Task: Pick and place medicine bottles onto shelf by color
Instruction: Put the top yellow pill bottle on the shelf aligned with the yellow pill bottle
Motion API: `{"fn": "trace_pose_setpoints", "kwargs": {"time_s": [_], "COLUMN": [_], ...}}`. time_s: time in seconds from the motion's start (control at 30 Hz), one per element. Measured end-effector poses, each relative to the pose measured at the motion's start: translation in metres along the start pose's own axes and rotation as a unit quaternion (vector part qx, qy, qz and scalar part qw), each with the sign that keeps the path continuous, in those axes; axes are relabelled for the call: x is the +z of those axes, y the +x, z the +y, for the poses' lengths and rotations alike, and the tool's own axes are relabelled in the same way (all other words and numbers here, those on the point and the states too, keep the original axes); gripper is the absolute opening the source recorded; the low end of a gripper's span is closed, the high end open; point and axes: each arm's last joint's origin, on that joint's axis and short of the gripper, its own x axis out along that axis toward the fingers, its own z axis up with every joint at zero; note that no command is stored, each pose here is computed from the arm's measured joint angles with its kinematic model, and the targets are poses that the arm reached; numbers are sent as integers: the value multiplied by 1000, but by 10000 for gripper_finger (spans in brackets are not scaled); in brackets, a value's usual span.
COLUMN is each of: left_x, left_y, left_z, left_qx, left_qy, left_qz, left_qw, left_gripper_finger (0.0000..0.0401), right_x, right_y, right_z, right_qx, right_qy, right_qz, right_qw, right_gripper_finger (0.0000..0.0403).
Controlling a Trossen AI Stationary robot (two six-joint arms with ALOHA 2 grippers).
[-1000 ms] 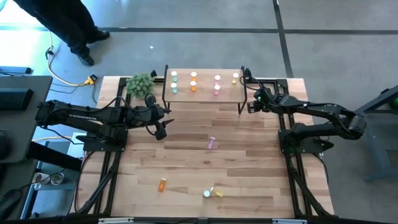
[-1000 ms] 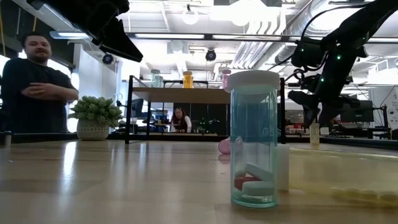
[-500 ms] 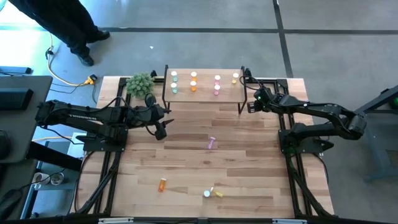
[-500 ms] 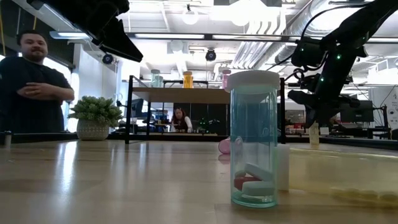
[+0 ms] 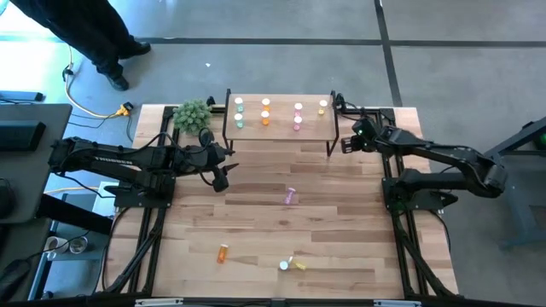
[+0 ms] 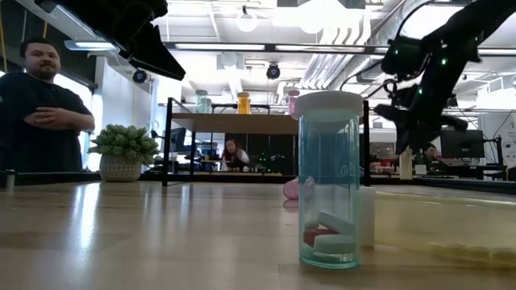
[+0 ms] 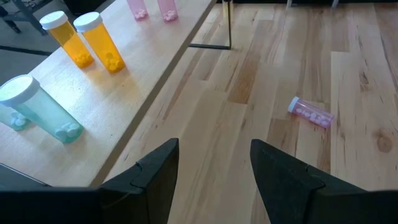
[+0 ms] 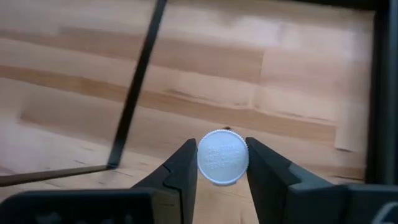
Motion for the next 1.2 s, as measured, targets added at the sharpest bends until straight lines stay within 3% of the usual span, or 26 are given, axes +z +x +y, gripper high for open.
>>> {"fn": "trace_pose_setpoints", "kwargs": {"time_s": [0.57, 0.87, 1.2], "left_x": [0, 0, 0], "left_y": [0, 0, 0], "left_z": [0, 0, 0], "left_qx": [0, 0, 0], "left_qy": [0, 0, 0], "left_qz": [0, 0, 0], "left_qw": [1000, 1000, 1000], "left_gripper_finger": [191, 191, 191], "right_x": [60, 90, 110], "right_y": [-76, -125, -136], "right_z": [15, 16, 37], "right_qx": [18, 1, 27], "right_qy": [-31, -38, -73], "right_qz": [-60, -99, -105], "right_qw": [998, 994, 991], "right_gripper_finger": [100, 100, 100]}}
